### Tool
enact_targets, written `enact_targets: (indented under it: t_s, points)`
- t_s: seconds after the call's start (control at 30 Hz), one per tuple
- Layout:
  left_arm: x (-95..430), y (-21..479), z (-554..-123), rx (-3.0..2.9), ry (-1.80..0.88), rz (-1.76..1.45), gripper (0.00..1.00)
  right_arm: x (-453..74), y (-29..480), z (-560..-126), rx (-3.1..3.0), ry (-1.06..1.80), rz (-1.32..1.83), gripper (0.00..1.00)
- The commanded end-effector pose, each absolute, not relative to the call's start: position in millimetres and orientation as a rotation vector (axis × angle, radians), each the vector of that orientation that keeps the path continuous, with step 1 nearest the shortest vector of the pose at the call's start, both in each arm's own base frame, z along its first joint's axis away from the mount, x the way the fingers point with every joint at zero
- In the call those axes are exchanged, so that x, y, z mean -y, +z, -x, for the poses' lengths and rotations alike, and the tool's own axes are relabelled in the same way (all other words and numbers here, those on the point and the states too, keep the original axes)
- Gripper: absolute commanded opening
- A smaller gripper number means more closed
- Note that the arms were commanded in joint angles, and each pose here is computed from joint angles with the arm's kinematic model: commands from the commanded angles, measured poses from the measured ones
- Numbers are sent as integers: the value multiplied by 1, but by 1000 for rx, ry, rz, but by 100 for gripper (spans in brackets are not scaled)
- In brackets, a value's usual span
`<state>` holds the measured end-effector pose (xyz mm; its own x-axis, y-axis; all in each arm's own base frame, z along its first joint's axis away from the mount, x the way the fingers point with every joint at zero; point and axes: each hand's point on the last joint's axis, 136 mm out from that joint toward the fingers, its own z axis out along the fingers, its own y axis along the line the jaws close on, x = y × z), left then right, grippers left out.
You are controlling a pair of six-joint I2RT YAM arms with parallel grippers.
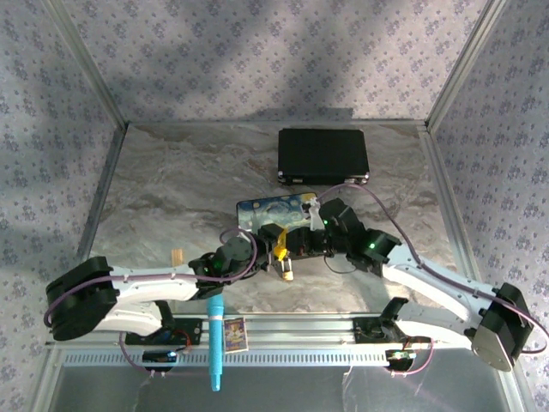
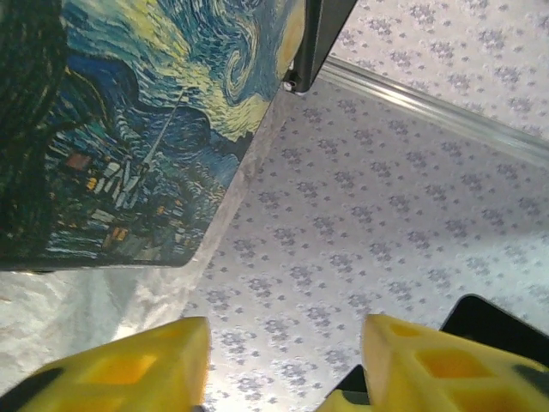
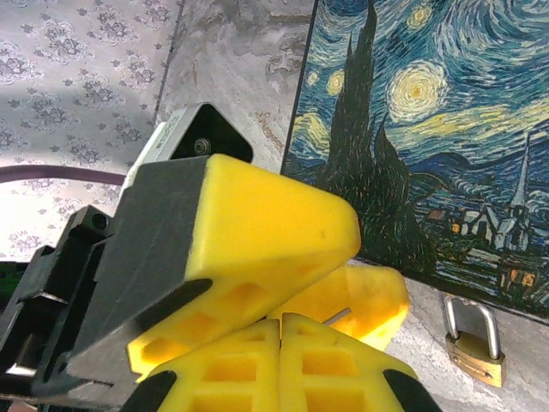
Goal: Unlock the padlock with the key
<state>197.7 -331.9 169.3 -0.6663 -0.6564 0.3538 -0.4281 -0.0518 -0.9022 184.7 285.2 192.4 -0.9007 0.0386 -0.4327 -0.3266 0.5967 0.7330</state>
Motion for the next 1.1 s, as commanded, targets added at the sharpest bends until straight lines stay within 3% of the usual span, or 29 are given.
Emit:
enact_targets:
  t_s: [0.0, 0.33, 0.47, 0.5, 0.57, 0.63, 0.67, 0.7, 0.83, 1.07]
  points:
    - [330, 171, -194, -2043, -1787, 1164, 33, -281, 195, -183, -2405, 1259, 218, 0]
    - [317, 174, -197, -2058, -1700, 1125, 3, -271, 191, -189, -2417, 1242, 189, 0]
    - [312, 179, -200, -2036, -1669, 1074, 0, -275, 187, -189, -2423, 1256, 195, 0]
    - [310, 182, -202, -2028, -1652, 1045, 0, -275, 189, -190, -2412, 1261, 190, 7]
    - [305, 190, -207, -1997, -1610, 962, 0, -273, 194, -193, -2375, 1270, 183, 48]
    - [297, 202, -213, -1954, -1550, 852, 0, -271, 208, -203, -2273, 1306, 150, 77]
    - [292, 212, -217, -1915, -1515, 784, 0, -270, 218, -208, -2212, 1349, 120, 89]
    - [287, 223, -219, -1878, -1473, 711, 0, -272, 231, -212, -2134, 1412, 114, 91]
    - [274, 260, -219, -1759, -1431, 535, 0, -286, 270, -217, -1945, 1593, 153, 88]
    - [264, 300, -219, -1553, -1638, 431, 0, -312, 297, -210, -1791, 1845, 234, 71]
